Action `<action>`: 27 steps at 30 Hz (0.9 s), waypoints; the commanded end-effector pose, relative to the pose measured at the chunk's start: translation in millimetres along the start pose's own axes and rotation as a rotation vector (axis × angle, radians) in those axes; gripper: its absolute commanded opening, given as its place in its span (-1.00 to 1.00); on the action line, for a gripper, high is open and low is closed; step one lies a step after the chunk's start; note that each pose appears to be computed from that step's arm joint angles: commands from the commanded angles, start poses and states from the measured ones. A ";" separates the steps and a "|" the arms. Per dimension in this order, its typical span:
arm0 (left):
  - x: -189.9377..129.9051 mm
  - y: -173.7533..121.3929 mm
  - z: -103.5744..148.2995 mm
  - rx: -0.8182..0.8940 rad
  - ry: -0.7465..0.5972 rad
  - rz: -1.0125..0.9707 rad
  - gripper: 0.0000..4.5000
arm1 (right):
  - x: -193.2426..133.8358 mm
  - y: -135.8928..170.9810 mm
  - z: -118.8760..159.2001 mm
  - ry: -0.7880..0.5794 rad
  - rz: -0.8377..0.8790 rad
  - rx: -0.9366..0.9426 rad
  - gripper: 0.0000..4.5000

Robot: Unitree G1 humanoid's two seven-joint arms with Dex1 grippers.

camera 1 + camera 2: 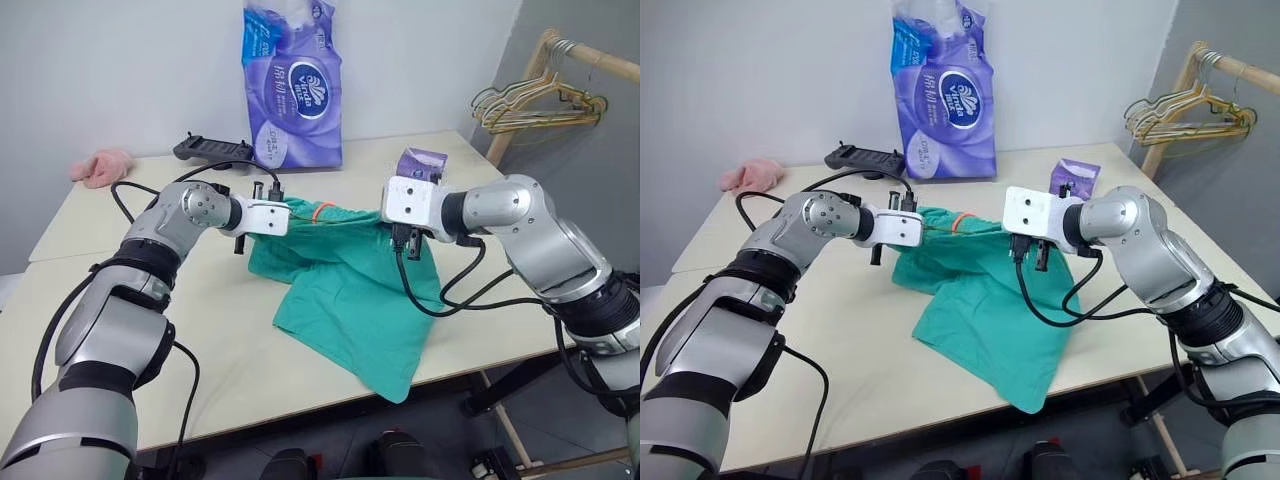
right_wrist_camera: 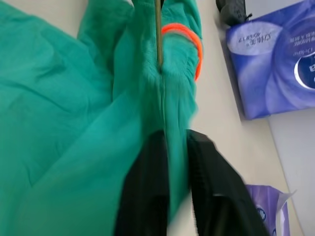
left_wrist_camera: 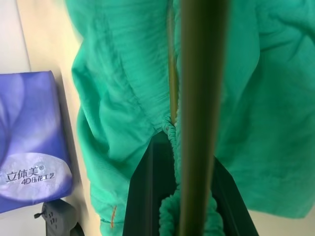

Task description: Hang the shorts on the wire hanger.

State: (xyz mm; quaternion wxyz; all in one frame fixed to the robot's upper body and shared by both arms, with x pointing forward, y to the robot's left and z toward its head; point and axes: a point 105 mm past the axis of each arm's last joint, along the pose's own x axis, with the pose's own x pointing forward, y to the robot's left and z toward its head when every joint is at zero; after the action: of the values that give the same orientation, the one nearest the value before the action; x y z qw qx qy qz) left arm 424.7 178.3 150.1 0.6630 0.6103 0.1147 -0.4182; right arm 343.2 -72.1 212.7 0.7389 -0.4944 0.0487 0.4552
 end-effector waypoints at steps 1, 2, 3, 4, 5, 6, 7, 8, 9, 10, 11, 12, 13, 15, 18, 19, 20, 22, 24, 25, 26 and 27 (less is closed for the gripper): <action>-10.1 18.8 2.3 -0.009 -0.014 0.086 -1.00 | -2.0 -3.2 5.6 -0.006 -0.023 -0.048 -0.12; -10.2 19.4 2.6 -0.009 -0.015 0.090 -1.00 | -1.8 -4.3 4.7 -0.001 -0.034 -0.056 0.08; -10.2 19.9 3.1 -0.010 -0.018 0.094 -1.00 | -1.9 -4.8 4.5 -0.002 -0.039 -0.054 0.20; -10.2 20.0 3.6 -0.010 -0.021 0.096 -1.00 | -2.3 -4.9 4.8 -0.005 -0.041 -0.045 0.36; -10.1 20.1 4.3 -0.012 -0.027 0.099 -1.00 | -4.0 -4.3 6.1 -0.013 -0.036 -0.028 0.52; -10.0 20.1 4.8 -0.014 -0.030 0.101 -1.00 | -5.1 -3.8 7.0 -0.019 -0.031 -0.017 0.66; -10.0 19.9 5.0 -0.012 -0.031 0.101 -1.00 | -9.4 -3.6 7.6 -0.020 -0.026 -0.009 0.81; -10.1 19.7 5.1 -0.011 -0.032 0.101 -1.00 | -13.4 -4.1 7.9 -0.019 -0.025 -0.002 0.81; -10.3 19.5 5.0 -0.009 -0.034 0.101 -1.00 | -16.5 -5.7 7.7 -0.013 -0.031 0.003 0.81; -10.4 19.5 5.2 -0.009 -0.035 0.102 -1.00 | -18.8 -7.6 7.4 -0.005 -0.038 0.005 0.81; -10.4 19.8 5.8 -0.006 -0.037 0.104 -1.00 | -19.2 -9.1 7.9 0.001 -0.039 0.009 0.81; -10.2 20.4 6.9 -0.003 -0.040 0.105 -1.00 | -18.7 -10.0 8.8 0.006 -0.038 0.015 0.81; -9.6 21.5 9.2 0.000 -0.046 0.108 -1.00 | -14.9 -10.7 9.9 0.013 -0.033 0.018 0.81; -8.5 22.6 12.5 0.007 -0.055 0.111 -1.00 | -5.1 -15.0 10.3 0.029 -0.042 0.016 0.81; -7.2 22.8 15.9 0.009 -0.065 0.111 -1.00 | 7.8 -31.0 6.5 0.066 -0.098 -0.001 0.81; -7.0 22.7 16.4 0.009 -0.067 0.110 -1.00 | 11.6 -33.0 6.1 0.071 -0.095 -0.004 0.81; -6.7 22.5 16.8 0.009 -0.069 0.110 -1.00 | 15.0 -32.2 5.9 0.072 -0.080 -0.001 0.81; -6.2 22.2 17.5 0.009 -0.071 0.110 -1.00 | 22.6 -24.2 5.0 0.073 -0.020 -0.003 0.81; -6.1 22.3 17.7 0.009 -0.071 0.112 -1.00 | 30.7 -17.4 1.9 0.081 0.018 -0.009 0.81; -6.3 22.7 17.8 0.009 -0.072 0.115 -1.00 | 33.5 -15.7 -0.5 0.089 0.028 -0.012 0.81; -6.6 23.4 17.8 0.009 -0.072 0.120 -1.00 | 35.6 -13.8 -3.0 0.097 0.043 -0.017 0.81; -7.5 23.5 16.8 0.009 -0.070 0.122 -1.00 | 39.2 -12.2 -6.6 0.104 0.056 -0.003 0.81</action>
State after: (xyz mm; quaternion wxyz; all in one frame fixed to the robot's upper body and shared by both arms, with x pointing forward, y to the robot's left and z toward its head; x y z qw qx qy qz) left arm 428.0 166.8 156.4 0.6787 0.6010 0.0851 -0.4133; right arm 374.0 -53.5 188.3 0.7243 -0.5056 0.1102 0.4556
